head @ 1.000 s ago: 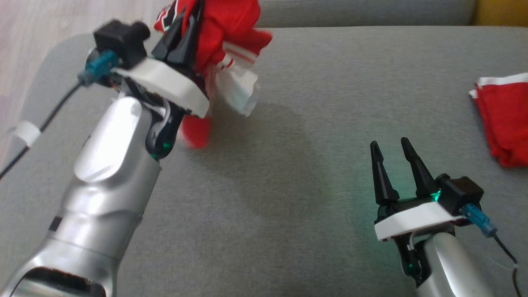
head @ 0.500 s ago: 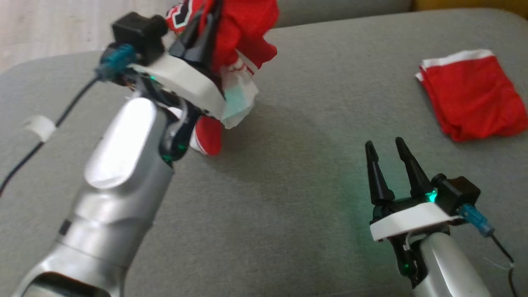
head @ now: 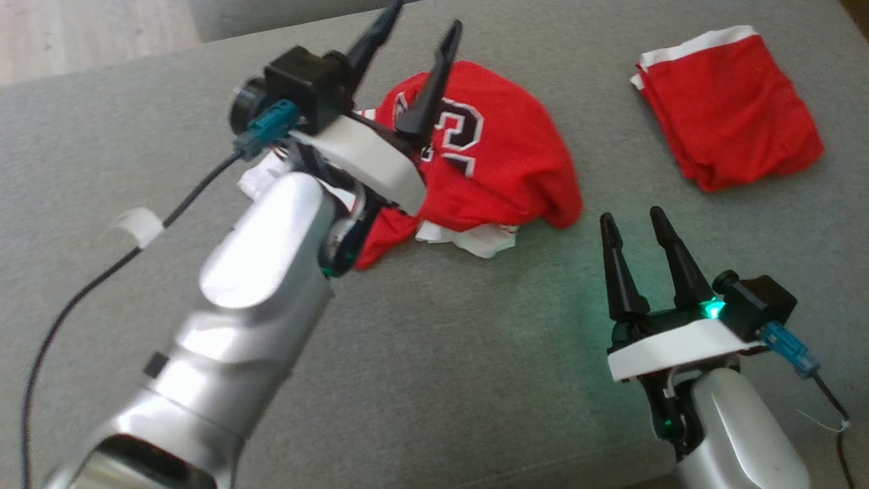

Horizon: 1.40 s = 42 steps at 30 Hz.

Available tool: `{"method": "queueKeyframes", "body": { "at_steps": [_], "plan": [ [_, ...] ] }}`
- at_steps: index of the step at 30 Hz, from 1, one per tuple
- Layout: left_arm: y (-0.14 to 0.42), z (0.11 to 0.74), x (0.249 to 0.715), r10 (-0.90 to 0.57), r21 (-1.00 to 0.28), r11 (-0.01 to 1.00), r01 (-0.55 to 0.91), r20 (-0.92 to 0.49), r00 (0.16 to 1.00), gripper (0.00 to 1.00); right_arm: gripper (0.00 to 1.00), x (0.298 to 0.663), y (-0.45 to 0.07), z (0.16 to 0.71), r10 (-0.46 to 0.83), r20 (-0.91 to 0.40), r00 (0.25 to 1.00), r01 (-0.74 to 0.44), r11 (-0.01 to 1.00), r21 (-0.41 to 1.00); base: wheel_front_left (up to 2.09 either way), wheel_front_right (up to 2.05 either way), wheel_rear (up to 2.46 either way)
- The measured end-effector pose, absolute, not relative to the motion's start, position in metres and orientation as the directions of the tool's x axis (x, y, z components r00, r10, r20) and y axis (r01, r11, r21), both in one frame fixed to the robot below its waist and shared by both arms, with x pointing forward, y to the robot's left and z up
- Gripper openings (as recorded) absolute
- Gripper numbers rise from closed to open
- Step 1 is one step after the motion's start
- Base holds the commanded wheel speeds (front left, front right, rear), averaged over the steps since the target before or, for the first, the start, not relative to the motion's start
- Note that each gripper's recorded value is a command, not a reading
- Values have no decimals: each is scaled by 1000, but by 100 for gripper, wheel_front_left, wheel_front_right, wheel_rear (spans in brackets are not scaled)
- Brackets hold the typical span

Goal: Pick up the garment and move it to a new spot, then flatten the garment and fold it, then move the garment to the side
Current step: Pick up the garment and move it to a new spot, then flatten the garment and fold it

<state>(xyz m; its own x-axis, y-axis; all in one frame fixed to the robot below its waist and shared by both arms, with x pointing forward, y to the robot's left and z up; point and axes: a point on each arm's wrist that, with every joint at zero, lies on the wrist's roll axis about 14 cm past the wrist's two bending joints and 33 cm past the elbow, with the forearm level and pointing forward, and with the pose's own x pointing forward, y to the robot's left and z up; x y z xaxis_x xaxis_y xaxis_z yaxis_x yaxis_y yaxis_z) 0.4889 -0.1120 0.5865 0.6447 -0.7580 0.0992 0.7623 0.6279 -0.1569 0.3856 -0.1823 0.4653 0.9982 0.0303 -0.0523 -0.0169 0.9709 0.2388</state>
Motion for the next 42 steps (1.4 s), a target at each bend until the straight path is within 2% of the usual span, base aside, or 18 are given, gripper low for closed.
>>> {"method": "queueKeyframes", "body": {
  "at_steps": [7,11,17,21,26,35,39,42],
  "plan": [
    [-43,600,513,-629,-76,759,646,167,759,100,100,396,-167,468,79,-37,996,-69,971,229,0,0,0],
    [9,587,508,-536,-38,837,546,152,831,100,100,402,-155,474,115,-19,993,-108,971,213,0,0,0],
    [80,527,458,-379,-67,922,381,39,924,100,100,396,-130,467,186,-36,982,-175,963,204,0,0,0],
    [111,489,405,-265,-154,954,256,-42,963,100,100,393,-113,471,235,-27,972,-224,953,203,0,0,0],
    [117,465,373,-224,-193,960,201,-102,969,100,100,391,-105,472,258,-25,966,-248,949,194,0,0,0],
    [94,478,394,-293,-193,942,276,-67,954,100,100,390,-117,463,225,-51,973,-212,958,193,0,0,0],
    [65,463,405,-375,-206,917,342,-149,915,100,100,391,-128,456,194,-70,978,-177,965,194,0,0,0],
    [40,443,409,-439,-274,886,373,-241,866,100,100,394,-138,454,166,-76,983,-149,970,193,0,0,0]
  ]
}}
